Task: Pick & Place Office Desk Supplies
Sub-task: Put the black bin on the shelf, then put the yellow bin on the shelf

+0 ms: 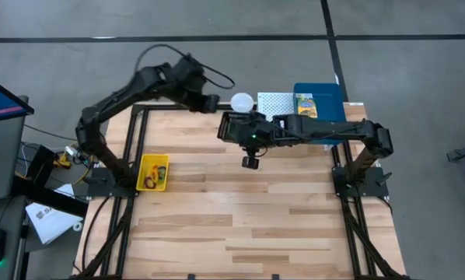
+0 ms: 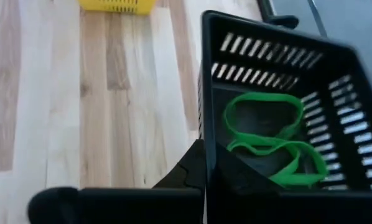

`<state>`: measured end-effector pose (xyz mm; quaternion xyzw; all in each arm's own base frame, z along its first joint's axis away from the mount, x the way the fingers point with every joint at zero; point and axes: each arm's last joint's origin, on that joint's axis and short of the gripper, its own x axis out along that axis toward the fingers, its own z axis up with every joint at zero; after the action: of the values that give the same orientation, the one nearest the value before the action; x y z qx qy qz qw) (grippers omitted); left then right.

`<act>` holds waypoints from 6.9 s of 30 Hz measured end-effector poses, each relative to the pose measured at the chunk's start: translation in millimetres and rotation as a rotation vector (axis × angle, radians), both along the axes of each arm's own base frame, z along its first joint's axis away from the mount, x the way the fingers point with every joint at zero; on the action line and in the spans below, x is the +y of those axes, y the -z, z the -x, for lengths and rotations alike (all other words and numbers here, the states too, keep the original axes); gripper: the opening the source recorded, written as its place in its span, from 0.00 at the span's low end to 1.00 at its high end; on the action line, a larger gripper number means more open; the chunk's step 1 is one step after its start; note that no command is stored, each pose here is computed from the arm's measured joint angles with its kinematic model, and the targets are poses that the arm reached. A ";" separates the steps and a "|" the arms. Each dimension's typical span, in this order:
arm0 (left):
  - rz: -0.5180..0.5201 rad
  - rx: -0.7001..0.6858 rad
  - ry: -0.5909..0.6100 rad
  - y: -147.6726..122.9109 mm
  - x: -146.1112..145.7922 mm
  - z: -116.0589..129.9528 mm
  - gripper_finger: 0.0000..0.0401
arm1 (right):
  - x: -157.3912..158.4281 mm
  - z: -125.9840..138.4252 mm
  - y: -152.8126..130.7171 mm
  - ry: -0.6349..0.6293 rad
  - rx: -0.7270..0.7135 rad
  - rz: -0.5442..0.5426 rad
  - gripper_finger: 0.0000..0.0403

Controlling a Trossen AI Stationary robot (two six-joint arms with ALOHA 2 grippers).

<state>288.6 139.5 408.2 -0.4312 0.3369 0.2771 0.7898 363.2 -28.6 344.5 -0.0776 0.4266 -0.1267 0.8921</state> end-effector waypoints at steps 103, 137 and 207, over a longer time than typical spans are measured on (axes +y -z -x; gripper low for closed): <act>-0.567 -0.443 -0.086 -9.8 -134.1 27.9 0.25 | -209.8 156.7 69.4 -0.137 -0.065 0.001 0.00; -0.567 -0.443 -0.063 -9.5 -139.1 27.9 0.25 | -204.6 149.0 68.1 -0.139 -0.084 -0.012 0.17; -0.561 -0.440 -0.055 -8.9 -141.4 28.1 0.25 | -178.4 159.5 39.7 -0.053 -0.079 0.020 0.17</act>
<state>260.5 -2.0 417.1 -0.2561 0.0576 0.2805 0.9233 203.7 -207.0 304.8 -0.0928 0.3875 -0.1103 0.9105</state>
